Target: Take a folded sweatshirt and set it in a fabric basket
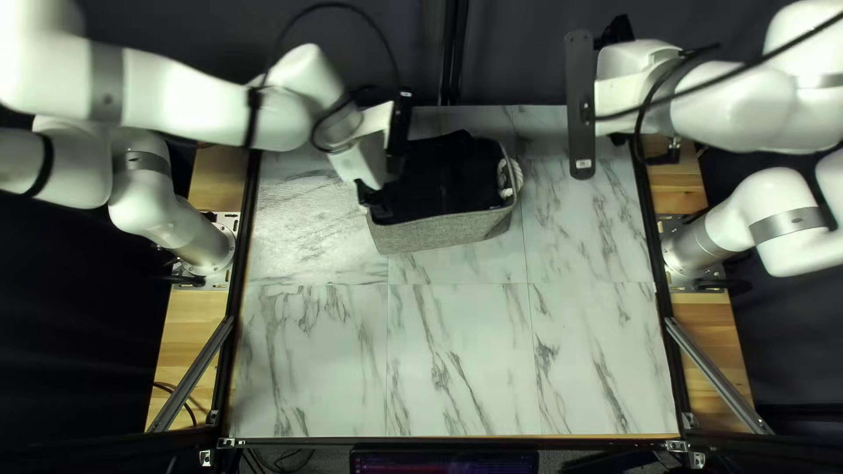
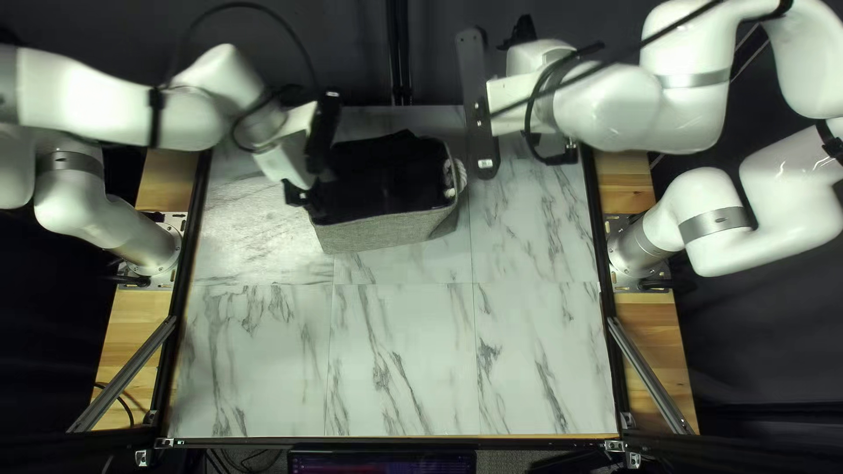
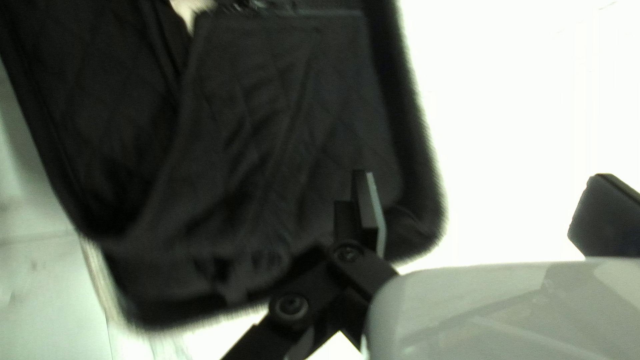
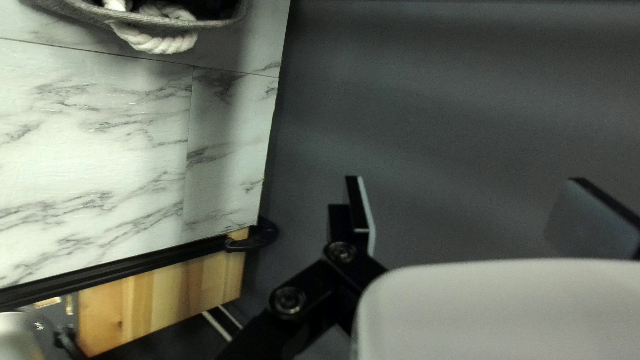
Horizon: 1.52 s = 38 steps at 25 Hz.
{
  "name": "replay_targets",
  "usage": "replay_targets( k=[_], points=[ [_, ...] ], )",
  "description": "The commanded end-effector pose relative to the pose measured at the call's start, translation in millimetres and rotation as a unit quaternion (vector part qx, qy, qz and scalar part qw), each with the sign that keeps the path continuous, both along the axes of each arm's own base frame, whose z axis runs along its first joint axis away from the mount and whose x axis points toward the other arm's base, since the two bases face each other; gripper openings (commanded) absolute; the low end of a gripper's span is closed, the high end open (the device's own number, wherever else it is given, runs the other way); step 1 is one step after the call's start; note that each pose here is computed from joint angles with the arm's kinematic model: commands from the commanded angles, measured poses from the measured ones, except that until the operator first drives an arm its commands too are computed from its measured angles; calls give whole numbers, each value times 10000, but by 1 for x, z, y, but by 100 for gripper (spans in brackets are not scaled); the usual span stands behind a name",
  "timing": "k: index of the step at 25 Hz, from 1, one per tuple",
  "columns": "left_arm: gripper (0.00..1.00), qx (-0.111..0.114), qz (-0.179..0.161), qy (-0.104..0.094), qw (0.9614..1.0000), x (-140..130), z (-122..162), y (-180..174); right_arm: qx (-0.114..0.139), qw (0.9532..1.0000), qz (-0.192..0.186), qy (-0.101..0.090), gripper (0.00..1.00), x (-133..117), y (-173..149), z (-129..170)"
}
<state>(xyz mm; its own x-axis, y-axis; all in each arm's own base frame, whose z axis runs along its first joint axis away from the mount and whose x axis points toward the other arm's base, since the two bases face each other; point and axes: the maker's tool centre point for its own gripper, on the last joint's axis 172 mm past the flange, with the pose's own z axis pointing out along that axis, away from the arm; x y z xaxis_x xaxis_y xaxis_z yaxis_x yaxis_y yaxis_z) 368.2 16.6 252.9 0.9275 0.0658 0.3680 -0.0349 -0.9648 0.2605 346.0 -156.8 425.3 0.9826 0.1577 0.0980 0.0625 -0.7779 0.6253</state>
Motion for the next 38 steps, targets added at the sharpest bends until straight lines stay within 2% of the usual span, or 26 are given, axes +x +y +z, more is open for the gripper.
replay_targets(
  k=[1,7,12,38],
  points=[
    [100,187,-118,105,9997,-35,30,-37,279,9992,-171,-209,100,-11,-24,11],
    [100,230,-386,137,9989,-62,36,-101,465,9970,-434,-433,100,-26,-61,-3],
    [100,296,-605,156,9976,-78,38,-125,508,9953,-555,-616,100,-27,-80,-5],
    [100,307,-658,159,9972,-82,40,-130,459,9952,-561,-654,100,-27,-83,-3]
  ],
)
